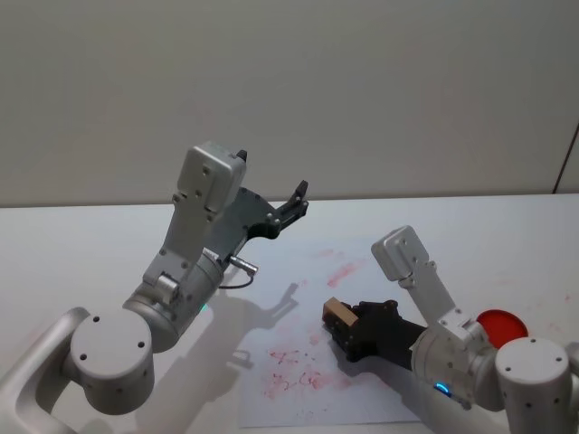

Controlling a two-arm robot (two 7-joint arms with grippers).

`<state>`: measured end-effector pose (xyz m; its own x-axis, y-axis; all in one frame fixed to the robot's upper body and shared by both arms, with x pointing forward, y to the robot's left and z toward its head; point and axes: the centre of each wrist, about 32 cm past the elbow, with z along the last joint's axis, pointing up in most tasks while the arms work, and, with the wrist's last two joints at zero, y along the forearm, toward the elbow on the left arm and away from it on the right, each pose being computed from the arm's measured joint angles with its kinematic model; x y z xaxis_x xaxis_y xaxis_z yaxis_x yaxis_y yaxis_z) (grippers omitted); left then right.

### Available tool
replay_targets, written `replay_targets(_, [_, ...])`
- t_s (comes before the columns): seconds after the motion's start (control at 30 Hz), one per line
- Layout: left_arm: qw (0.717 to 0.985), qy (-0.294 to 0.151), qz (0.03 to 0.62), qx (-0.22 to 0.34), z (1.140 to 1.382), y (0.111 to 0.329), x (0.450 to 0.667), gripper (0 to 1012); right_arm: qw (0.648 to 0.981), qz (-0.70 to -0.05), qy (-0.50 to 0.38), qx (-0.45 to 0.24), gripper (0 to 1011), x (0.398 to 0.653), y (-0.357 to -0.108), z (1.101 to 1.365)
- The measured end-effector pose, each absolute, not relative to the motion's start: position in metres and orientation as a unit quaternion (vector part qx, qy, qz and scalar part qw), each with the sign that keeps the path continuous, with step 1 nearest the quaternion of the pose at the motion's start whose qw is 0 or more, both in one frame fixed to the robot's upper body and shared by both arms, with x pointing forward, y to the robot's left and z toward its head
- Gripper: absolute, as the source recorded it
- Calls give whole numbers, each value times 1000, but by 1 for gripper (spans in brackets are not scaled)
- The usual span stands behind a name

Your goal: Use the one hand to pick up the stamp and affix it onto the A4 paper.

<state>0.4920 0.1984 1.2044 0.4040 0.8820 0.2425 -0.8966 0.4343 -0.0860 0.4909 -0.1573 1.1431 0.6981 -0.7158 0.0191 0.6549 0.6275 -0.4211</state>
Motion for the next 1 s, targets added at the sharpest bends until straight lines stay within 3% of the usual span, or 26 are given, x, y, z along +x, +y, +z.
replay_targets(0.6, [837,-126,531,29,1204,198,492,1001,896,-393,81,-190,218,492,-156,1140])
replay_targets(1.0, [837,-126,531,29,1204,198,492,1001,900,-420,50,-108,218,498,-165,1183])
